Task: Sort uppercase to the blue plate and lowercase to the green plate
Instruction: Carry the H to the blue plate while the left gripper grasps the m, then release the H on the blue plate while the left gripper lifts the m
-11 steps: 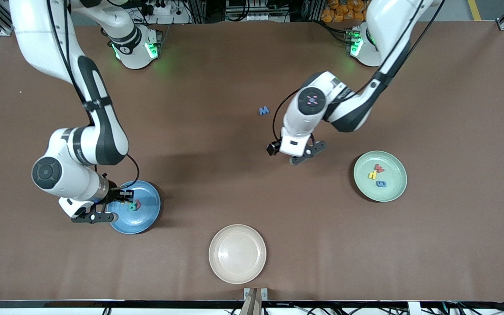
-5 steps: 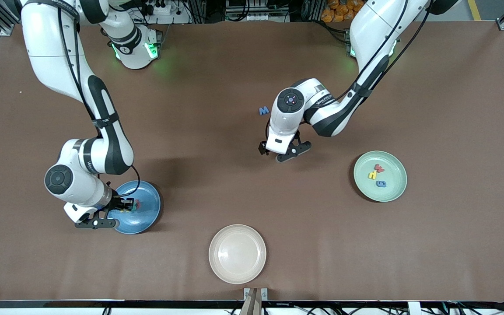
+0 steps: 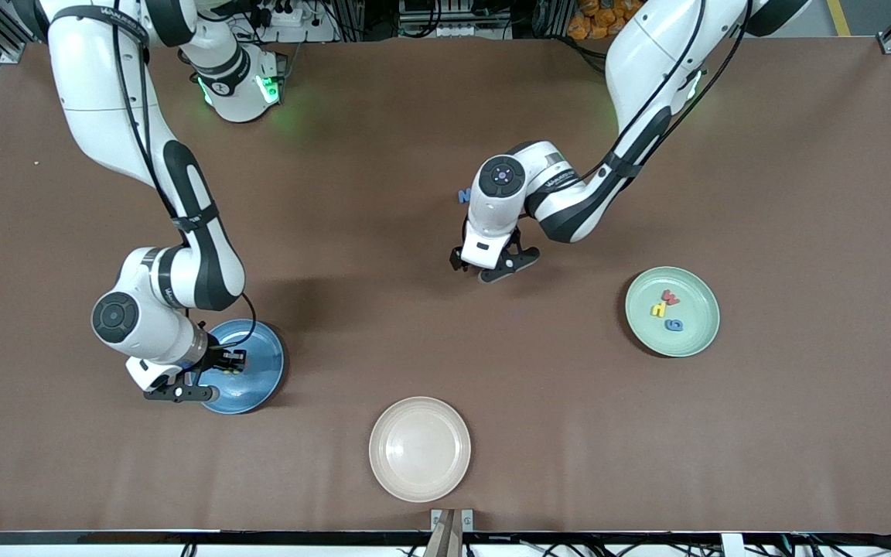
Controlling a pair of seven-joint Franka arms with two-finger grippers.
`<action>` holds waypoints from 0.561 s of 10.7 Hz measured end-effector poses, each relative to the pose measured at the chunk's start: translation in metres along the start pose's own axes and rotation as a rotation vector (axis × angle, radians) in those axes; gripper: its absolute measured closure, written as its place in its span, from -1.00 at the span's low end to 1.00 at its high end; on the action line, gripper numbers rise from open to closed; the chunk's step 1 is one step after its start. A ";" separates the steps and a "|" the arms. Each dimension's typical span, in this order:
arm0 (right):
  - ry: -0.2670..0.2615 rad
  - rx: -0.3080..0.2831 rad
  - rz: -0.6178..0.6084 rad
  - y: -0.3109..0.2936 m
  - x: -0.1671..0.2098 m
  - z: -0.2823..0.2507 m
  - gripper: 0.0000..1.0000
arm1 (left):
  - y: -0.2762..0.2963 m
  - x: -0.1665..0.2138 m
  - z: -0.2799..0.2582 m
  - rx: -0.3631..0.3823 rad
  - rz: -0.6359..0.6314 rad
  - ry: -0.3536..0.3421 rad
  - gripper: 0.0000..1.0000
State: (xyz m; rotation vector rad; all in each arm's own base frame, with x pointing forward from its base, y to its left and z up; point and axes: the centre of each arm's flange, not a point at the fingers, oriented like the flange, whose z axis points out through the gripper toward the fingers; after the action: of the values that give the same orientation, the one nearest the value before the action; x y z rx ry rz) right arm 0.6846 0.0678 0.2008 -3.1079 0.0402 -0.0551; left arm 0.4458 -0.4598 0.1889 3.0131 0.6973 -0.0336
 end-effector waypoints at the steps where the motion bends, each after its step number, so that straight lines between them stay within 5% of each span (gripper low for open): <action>1: 0.002 0.000 -0.001 0.000 0.000 0.000 0.33 | -0.001 -0.002 0.006 0.005 -0.002 -0.006 -0.96; 3: 0.001 0.000 -0.001 0.000 0.000 0.000 0.15 | -0.002 -0.003 0.012 0.010 -0.003 -0.012 -0.95; 6: 0.015 0.007 -0.019 -0.013 0.001 -0.011 -0.69 | -0.002 -0.007 0.016 0.015 -0.001 -0.016 -0.77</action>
State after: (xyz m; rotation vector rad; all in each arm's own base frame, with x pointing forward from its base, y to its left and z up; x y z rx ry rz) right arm 0.6858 0.0806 0.2125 -3.1014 0.0109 -0.0787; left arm 0.4389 -0.4622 0.1732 3.0231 0.7005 -0.0638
